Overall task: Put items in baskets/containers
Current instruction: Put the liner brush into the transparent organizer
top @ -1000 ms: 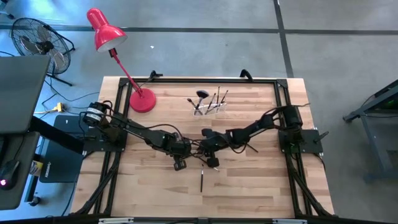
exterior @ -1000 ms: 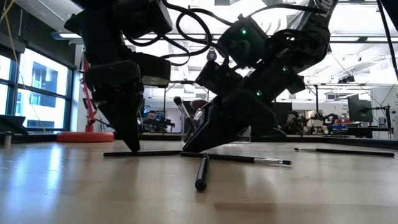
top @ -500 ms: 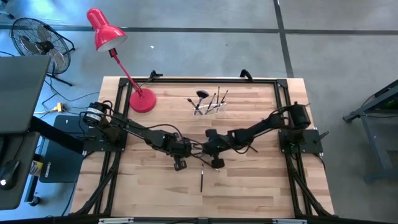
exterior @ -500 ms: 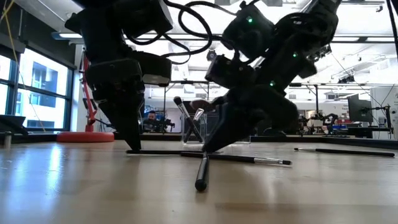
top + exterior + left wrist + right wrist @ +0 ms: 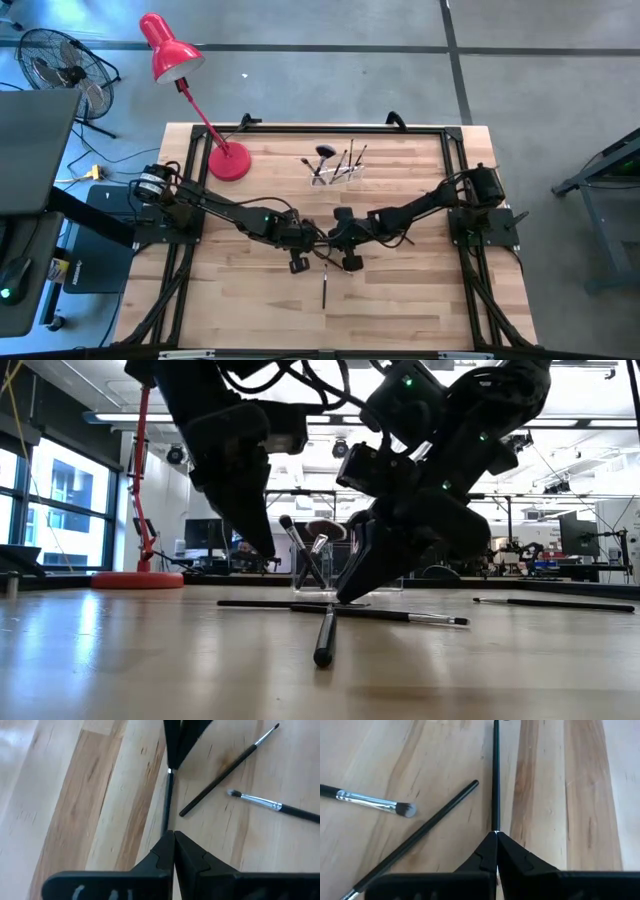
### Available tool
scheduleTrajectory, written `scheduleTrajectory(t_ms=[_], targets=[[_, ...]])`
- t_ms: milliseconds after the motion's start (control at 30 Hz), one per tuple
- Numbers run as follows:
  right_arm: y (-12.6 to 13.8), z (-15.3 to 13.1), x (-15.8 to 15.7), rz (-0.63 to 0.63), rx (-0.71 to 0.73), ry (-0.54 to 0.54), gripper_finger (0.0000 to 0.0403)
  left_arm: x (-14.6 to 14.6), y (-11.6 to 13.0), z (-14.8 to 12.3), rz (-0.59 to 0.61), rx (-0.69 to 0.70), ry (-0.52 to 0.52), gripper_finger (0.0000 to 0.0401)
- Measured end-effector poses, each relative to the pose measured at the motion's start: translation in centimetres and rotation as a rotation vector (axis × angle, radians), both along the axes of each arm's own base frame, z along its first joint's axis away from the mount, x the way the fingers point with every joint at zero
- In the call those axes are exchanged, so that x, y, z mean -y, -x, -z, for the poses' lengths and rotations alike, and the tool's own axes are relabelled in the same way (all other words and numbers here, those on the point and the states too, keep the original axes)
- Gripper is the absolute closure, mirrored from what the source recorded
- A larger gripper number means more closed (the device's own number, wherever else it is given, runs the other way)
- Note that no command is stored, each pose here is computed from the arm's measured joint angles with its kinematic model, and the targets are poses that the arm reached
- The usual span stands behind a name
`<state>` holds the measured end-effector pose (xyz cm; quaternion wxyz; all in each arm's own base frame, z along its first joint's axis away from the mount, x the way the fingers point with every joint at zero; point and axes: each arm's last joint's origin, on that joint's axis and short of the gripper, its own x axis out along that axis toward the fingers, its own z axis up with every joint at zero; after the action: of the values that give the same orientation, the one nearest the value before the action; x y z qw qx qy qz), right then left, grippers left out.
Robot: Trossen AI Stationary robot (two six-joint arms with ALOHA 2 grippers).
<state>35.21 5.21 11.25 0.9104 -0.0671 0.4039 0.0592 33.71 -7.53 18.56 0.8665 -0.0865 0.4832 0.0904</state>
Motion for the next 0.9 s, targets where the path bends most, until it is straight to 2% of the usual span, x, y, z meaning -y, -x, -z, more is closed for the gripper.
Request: scheduleTrajectory(t_ms=[133, 433, 633, 900], targets=[[0.08, -0.12, -0.33, 0.003, 0.002, 0.001, 0.0402, 0.01, 0.0, -0.01, 0.0, -0.001, 0.002, 0.0389], [0.2, -0.26, -0.41, 0.006, -0.006, -0.003, 0.0402, 0.0, 0.04, 0.02, -0.009, -0.004, 0.007, 0.0322], [0.28, -0.25, -0.34, 0.006, -0.017, -0.004, 0.0402, -0.14, 0.59, 0.31, -0.003, -0.07, -0.014, 0.0304], [0.27, -0.26, -0.34, 0.005, -0.015, -0.005, 0.0402, -0.15, 0.55, 0.37, -0.001, -0.07, -0.017, 0.0284]])
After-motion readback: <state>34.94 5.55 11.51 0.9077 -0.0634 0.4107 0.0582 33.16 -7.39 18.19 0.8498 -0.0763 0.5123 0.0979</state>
